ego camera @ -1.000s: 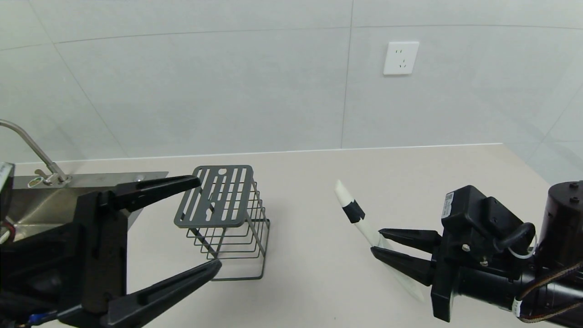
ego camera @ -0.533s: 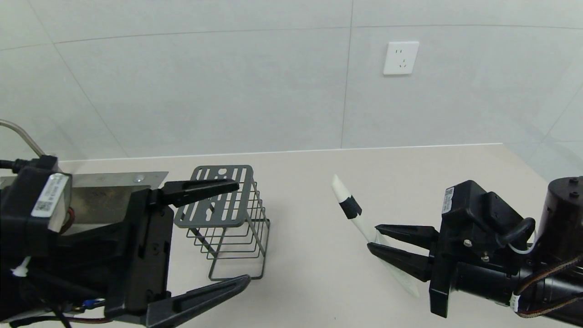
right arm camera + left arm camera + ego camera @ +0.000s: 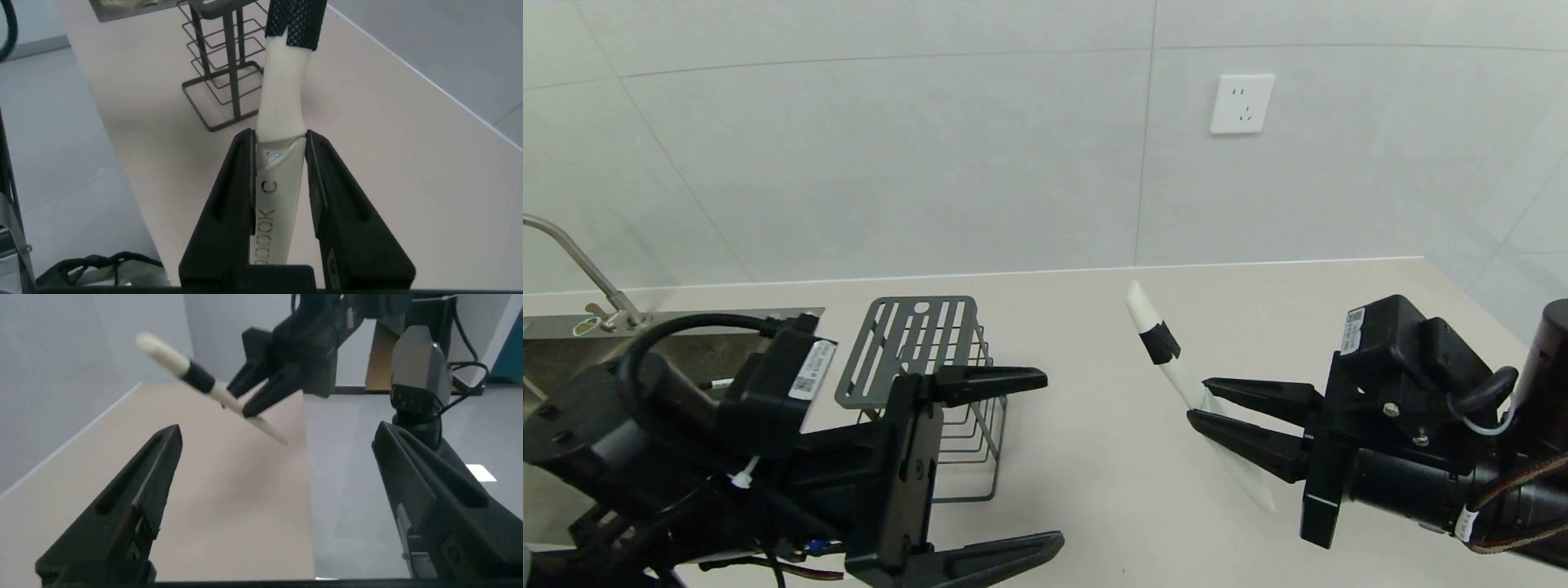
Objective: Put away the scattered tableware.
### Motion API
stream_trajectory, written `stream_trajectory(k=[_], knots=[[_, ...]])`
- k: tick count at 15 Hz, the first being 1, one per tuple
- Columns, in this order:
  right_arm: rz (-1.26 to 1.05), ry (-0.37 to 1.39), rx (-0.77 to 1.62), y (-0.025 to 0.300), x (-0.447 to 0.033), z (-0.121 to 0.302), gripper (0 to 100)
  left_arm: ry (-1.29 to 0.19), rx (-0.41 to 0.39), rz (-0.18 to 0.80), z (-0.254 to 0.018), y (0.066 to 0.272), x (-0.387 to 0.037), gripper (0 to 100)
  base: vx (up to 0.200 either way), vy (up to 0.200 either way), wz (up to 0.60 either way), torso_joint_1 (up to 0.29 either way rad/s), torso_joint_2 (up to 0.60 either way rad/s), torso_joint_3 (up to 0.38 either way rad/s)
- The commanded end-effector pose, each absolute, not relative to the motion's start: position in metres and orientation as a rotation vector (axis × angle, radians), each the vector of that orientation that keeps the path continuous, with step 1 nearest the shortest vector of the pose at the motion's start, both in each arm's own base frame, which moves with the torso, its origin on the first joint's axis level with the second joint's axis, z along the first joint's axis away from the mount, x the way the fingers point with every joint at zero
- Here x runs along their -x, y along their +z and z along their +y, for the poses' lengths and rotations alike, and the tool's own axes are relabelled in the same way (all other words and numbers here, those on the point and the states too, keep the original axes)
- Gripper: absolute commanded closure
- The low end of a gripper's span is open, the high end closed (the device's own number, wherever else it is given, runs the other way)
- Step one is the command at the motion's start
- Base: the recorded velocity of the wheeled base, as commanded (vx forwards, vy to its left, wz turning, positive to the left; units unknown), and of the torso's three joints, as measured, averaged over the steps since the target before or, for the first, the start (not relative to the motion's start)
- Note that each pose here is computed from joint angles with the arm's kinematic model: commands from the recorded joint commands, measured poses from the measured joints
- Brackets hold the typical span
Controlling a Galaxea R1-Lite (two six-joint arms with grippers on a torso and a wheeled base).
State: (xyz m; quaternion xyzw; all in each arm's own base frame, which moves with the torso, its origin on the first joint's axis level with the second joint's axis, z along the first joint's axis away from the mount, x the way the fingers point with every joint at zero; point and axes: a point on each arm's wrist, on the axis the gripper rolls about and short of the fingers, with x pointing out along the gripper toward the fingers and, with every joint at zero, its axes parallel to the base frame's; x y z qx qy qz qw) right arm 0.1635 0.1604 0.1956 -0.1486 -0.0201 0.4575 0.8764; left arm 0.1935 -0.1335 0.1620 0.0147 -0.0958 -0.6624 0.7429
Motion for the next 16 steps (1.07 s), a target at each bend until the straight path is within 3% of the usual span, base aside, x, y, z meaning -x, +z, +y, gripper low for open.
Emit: stream_trajectory(k=[1,4,7,14,16], knots=[[-0.059,0.953,0.305,0.200,-0.162,0.159,100,-1.474,-0.011,-0.153,-0.145,0.150,-0.202,0,0.000,0.000,0.00,0.000,0.00,0.000],[-0.067,0.952,0.301,0.201,-0.162,0.159,100,-1.489,0.030,-0.131,-0.153,0.152,-0.207,0,0.000,0.000,0.00,0.000,0.00,0.000],[-0.071,0.953,0.300,0.201,-0.161,0.159,100,-1.502,0.127,-0.084,-0.169,0.157,-0.213,0,0.000,0.000,0.00,0.000,0.00,0.000],[-0.100,0.957,0.293,0.207,-0.157,0.156,100,-1.477,0.162,-0.102,-0.199,0.156,-0.231,0,0.000,0.000,0.00,0.000,0.00,0.000],[-0.102,0.963,0.293,0.207,-0.156,0.156,100,-1.450,0.186,-0.134,-0.206,0.164,-0.239,0,0.000,0.000,0.00,0.000,0.00,0.000]])
